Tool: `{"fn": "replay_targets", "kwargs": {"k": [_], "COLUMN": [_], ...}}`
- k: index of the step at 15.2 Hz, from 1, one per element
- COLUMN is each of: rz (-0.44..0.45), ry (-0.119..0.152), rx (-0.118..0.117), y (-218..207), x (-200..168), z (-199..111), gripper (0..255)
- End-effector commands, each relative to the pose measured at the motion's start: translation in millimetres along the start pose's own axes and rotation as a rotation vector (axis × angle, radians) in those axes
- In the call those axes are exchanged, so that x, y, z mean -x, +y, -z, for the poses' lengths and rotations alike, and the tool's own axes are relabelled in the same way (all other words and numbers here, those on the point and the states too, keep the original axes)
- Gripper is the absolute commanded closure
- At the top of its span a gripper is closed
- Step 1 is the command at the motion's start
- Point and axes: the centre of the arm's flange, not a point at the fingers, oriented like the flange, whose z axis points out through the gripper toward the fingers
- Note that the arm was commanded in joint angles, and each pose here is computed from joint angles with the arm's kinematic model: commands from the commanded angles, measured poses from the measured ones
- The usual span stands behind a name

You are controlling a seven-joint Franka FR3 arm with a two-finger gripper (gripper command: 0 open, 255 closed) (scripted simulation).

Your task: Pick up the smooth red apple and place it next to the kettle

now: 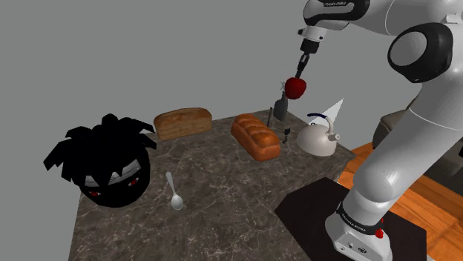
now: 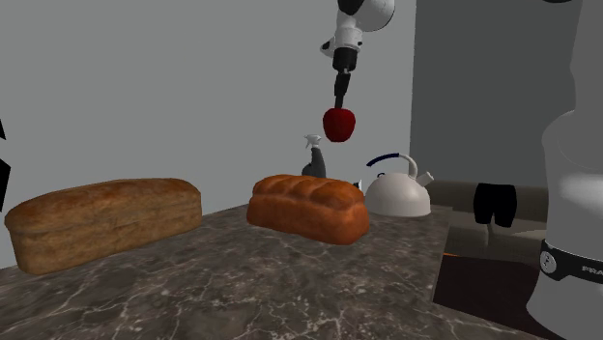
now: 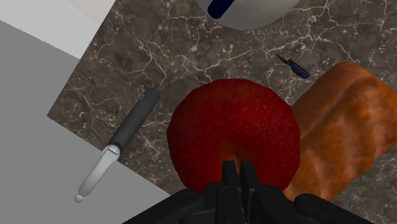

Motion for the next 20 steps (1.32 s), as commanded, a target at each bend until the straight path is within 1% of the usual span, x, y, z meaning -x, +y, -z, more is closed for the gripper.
{"fn": "replay_targets", "kwargs": {"k": [1,20], "rz": [0.0,0.0], "ry": [0.001,0.001], "rx": [0.001,0.001], "y": [1,4], "x": [2,15], "z": [-10,-109], "gripper": [255,255]}}
